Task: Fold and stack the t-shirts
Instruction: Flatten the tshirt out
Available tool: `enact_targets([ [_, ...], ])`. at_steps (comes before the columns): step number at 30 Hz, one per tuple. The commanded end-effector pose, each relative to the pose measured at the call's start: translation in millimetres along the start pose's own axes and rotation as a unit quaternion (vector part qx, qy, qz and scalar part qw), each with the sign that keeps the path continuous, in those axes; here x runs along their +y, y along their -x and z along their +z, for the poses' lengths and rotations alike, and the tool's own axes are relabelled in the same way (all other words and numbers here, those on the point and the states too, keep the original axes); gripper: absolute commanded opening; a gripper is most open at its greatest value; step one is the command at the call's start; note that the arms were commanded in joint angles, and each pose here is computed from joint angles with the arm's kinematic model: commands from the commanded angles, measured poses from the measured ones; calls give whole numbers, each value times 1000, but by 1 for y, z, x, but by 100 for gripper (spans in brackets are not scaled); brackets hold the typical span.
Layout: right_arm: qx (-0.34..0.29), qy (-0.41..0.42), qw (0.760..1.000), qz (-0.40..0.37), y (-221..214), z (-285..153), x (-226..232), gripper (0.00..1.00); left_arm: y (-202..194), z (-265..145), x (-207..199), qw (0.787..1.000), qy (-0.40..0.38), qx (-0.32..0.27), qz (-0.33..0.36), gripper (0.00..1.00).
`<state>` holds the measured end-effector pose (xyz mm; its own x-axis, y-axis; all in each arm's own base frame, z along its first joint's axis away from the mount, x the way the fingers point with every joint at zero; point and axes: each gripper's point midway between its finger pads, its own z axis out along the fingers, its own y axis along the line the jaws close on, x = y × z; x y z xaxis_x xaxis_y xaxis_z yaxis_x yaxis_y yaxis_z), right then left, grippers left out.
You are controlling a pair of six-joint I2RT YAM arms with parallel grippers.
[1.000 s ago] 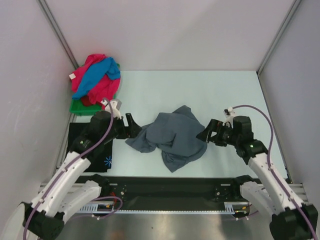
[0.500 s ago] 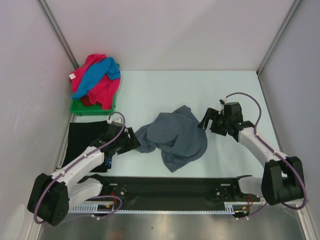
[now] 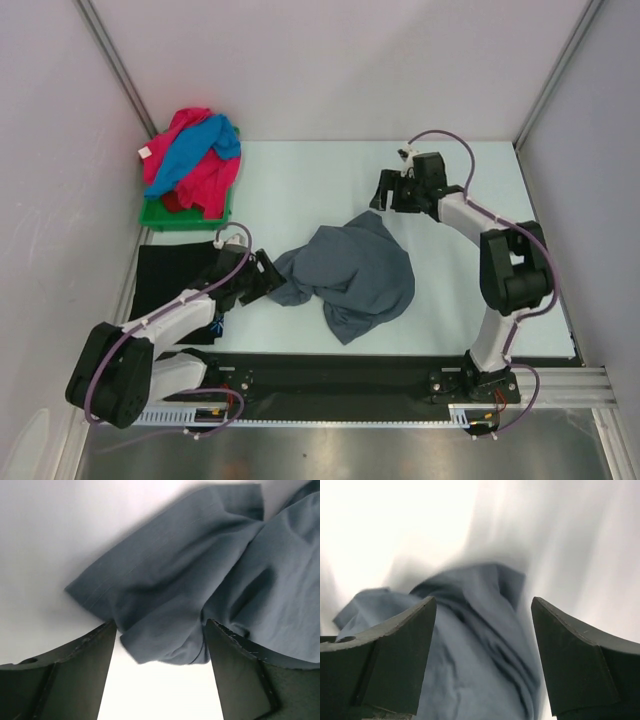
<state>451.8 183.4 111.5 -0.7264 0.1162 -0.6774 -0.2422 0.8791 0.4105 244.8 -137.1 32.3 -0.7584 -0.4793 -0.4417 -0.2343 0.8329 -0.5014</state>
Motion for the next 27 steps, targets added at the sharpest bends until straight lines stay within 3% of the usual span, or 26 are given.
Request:
enact_targets([
  [1,7,3,999,-42,7,22,6,81,5,8,-16,999,-37,0,-13,79],
  [3,21,2,999,-38,1,36,2,77,1,13,-13,999,-32,15,-18,74],
  [6,46,6,998,-38,-16,51,3,72,5,17,-20,998,-53,17,-18,52],
  [12,65,-15,997,-44,-35,66,-5,63,21,8,-33,997,-69,0,17,26],
  [13,64,-15,997,-44,-34,67,-5,58,26,5,-36,997,-75,-7,32,18],
  [16,48,-27,998,-44,-19,60,-3,27,38,-13,-42,995,-65,-15,71,1],
  [17,39,-32,998,-44,-12,55,-3,12,56,-24,-57,993,-78,-38,84,0],
  [19,3,-43,998,-46,16,34,5,0,81,-47,-70,986,-85,-88,117,0],
  [24,-97,-94,990,-47,90,-45,15,0,143,-136,-124,948,-144,-212,187,0],
  [27,-187,-104,976,-47,136,-120,30,0,161,-201,-158,907,-203,-276,244,0],
])
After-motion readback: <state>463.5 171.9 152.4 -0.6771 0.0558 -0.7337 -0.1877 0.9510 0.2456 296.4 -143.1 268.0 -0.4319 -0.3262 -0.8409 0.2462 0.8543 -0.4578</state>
